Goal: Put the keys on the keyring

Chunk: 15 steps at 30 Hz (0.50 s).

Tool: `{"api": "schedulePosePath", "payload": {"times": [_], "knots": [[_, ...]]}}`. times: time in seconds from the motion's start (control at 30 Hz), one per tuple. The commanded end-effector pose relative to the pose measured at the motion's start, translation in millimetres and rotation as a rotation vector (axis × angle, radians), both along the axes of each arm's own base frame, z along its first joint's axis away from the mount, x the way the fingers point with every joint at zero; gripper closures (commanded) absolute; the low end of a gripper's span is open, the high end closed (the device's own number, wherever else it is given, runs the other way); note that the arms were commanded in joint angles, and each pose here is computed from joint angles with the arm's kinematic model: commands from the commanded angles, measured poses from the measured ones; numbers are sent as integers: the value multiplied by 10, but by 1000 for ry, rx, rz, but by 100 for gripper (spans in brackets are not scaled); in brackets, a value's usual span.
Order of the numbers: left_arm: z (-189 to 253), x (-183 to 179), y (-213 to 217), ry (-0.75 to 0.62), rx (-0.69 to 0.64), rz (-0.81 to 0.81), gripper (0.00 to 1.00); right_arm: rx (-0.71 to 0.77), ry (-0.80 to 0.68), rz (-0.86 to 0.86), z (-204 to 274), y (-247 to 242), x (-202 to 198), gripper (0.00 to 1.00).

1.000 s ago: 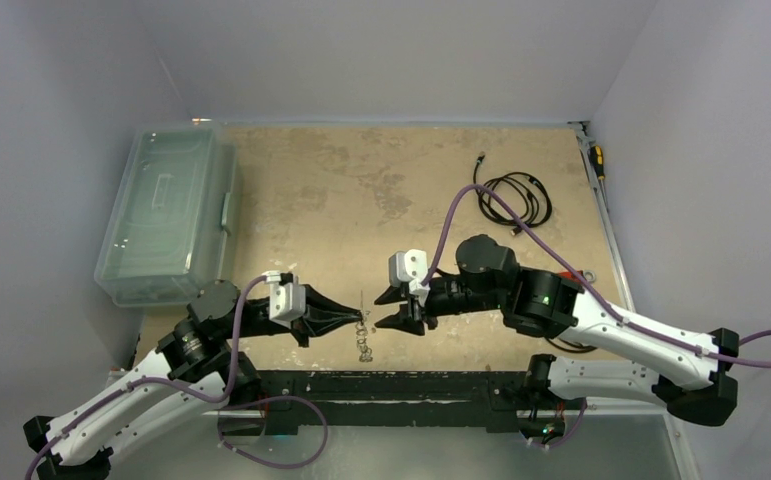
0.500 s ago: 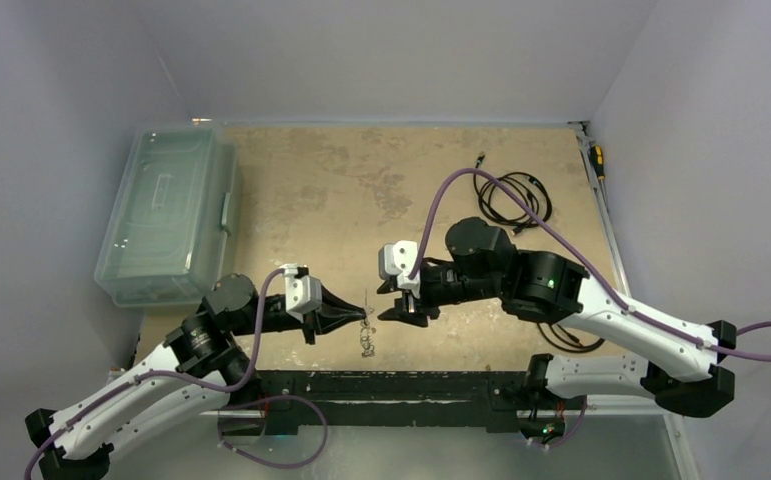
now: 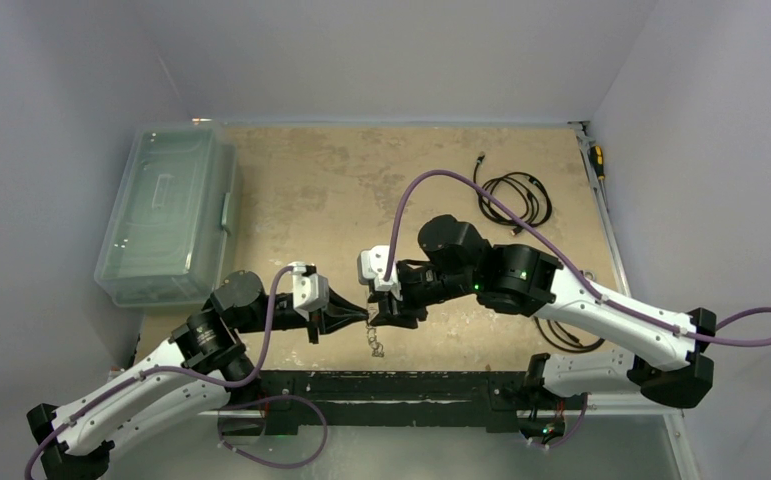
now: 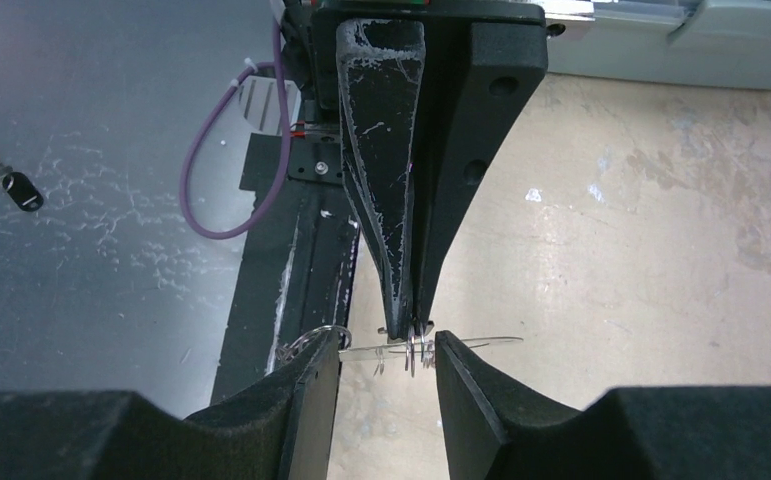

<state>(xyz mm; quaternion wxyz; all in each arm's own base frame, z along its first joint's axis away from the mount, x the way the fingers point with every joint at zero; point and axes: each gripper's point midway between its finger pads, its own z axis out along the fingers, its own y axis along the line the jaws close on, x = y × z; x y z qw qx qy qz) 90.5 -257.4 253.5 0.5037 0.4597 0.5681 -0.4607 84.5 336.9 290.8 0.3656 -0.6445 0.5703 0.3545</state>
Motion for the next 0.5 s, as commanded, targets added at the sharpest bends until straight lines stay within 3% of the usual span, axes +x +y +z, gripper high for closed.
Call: {"api": "schedulePosePath", "payload": {"times": [0.0, 0.47], "knots": [[285, -43, -7, -37, -60, -23, 100, 56, -24, 32, 194, 31, -30, 57], [291, -71, -13, -36, -64, -40, 100, -3, -55, -34, 1, 95, 154, 64]]}}
